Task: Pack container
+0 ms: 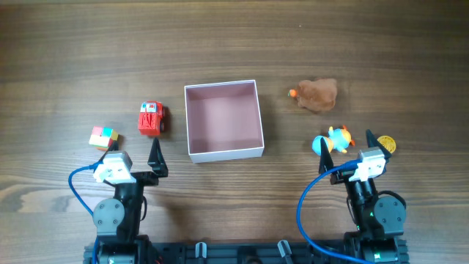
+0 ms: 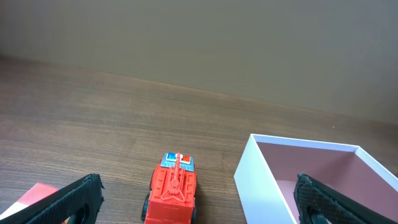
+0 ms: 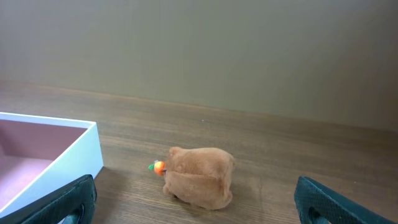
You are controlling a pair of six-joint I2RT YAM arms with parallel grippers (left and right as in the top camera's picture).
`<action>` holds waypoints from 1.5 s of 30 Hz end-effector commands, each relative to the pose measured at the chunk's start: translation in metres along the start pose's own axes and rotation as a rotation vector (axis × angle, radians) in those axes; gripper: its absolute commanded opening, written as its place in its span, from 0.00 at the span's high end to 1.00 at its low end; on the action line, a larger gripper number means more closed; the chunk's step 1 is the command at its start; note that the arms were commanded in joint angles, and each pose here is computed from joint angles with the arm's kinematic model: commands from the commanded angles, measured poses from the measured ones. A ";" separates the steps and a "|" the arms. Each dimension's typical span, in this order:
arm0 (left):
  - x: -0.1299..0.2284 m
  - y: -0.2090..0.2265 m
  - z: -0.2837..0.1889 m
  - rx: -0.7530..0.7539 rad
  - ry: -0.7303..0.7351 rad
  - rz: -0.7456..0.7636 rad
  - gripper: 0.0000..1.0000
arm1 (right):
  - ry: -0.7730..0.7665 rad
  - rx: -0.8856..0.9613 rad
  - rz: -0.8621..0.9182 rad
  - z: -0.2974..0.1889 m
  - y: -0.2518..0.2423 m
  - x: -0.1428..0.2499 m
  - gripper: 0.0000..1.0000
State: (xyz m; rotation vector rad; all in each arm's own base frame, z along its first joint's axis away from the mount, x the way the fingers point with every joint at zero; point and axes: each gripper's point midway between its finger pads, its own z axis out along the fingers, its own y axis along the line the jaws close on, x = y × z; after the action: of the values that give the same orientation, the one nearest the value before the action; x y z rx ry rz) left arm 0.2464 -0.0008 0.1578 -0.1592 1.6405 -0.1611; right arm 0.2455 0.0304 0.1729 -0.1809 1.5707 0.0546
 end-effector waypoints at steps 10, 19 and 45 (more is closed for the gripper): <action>0.002 -0.001 0.000 0.012 0.004 -0.010 0.00 | -0.011 -0.018 0.001 0.000 0.004 -0.002 0.00; 0.002 -0.001 0.000 0.012 0.004 -0.010 0.00 | -0.011 -0.018 0.001 0.000 0.004 -0.002 0.00; 0.002 -0.001 0.000 0.012 0.004 -0.010 0.00 | -0.007 -0.011 -0.022 0.000 0.002 -0.001 0.00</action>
State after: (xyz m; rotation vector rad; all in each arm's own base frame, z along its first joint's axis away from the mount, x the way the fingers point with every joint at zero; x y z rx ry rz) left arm 0.2464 -0.0008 0.1578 -0.1592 1.6405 -0.1611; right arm 0.2455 0.0304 0.1729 -0.1848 1.5703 0.0507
